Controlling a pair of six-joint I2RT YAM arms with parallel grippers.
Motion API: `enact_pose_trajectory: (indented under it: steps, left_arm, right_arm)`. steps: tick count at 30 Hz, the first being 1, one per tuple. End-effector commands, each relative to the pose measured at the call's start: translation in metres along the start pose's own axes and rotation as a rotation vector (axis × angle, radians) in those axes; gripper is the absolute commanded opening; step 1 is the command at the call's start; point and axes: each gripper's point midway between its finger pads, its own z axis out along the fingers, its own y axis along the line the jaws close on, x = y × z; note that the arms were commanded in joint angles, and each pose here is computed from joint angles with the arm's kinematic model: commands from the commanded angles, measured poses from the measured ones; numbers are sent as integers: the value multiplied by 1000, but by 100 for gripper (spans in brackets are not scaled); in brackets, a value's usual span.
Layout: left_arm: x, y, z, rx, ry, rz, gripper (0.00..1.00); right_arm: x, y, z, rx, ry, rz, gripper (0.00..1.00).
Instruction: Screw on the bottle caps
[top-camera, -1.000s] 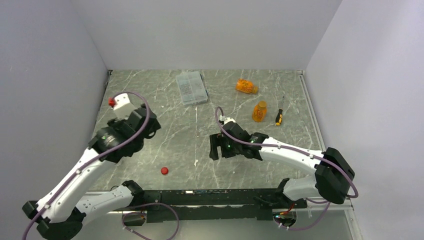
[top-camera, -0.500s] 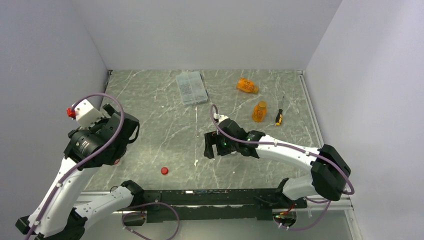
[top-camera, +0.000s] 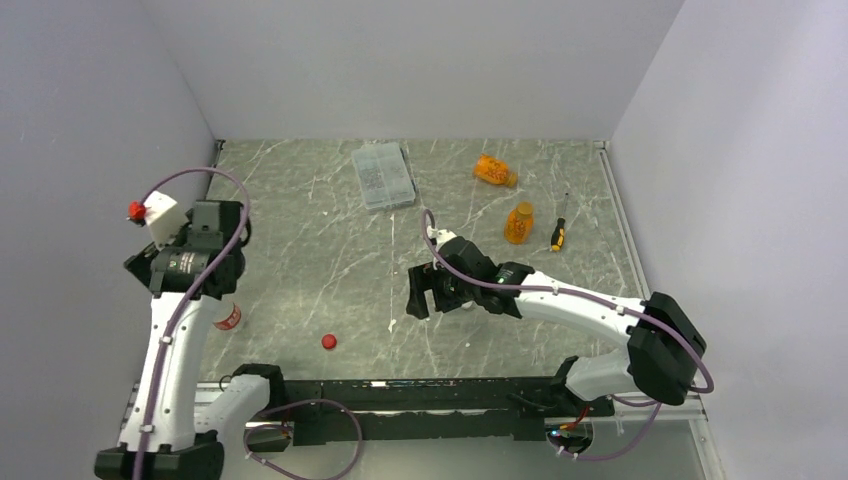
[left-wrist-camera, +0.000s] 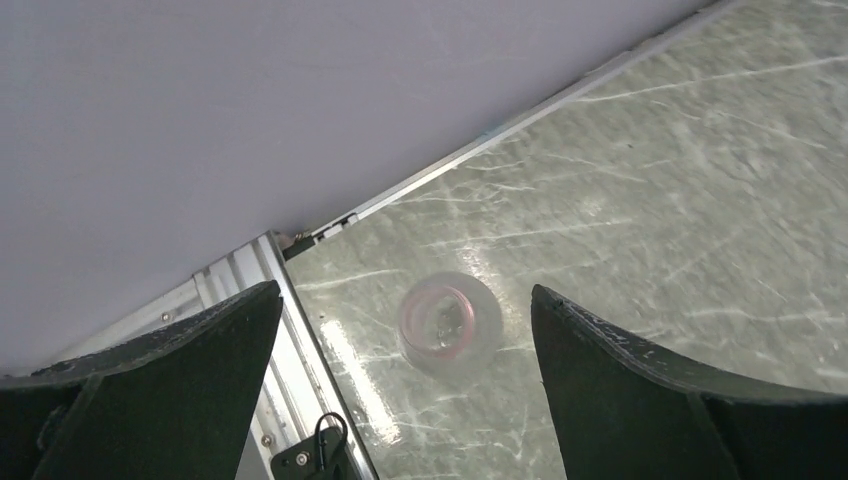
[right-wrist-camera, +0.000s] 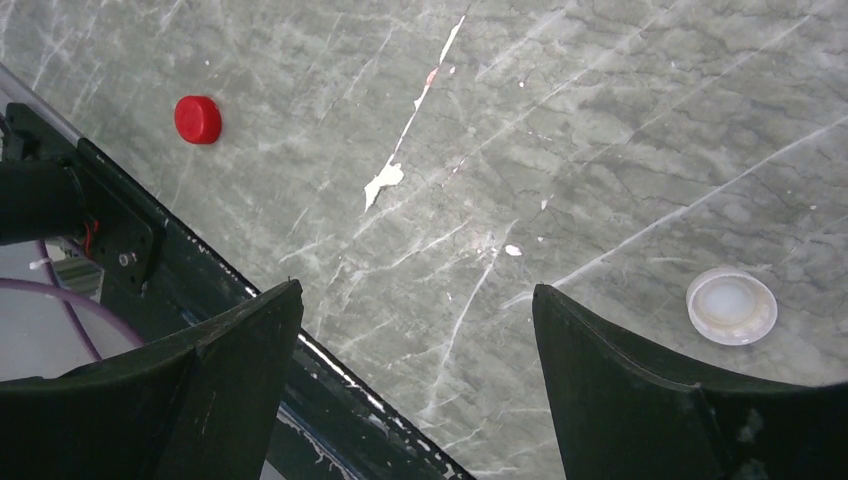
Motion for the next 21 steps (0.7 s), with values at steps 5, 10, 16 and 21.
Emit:
enact_pose_trajectory:
  steps: [5,10,16,21]
  left_arm:
    - [1,-26,27,125,94,-60,98]
    - [11,-30,35,107,119,-51,90]
    - [32,-27,42,65,164,-41,80]
    - [46,-27,46,55,183,-20,71]
  right_arm:
    - [-11,6,-13,-33,-72,-36,87]
    - [-14,5,-15,-26,-84,-44,86]
    - [-14,5,-14,-27,-89,-49,86]
    - [-14,5,-12,-34,-88,-49,85]
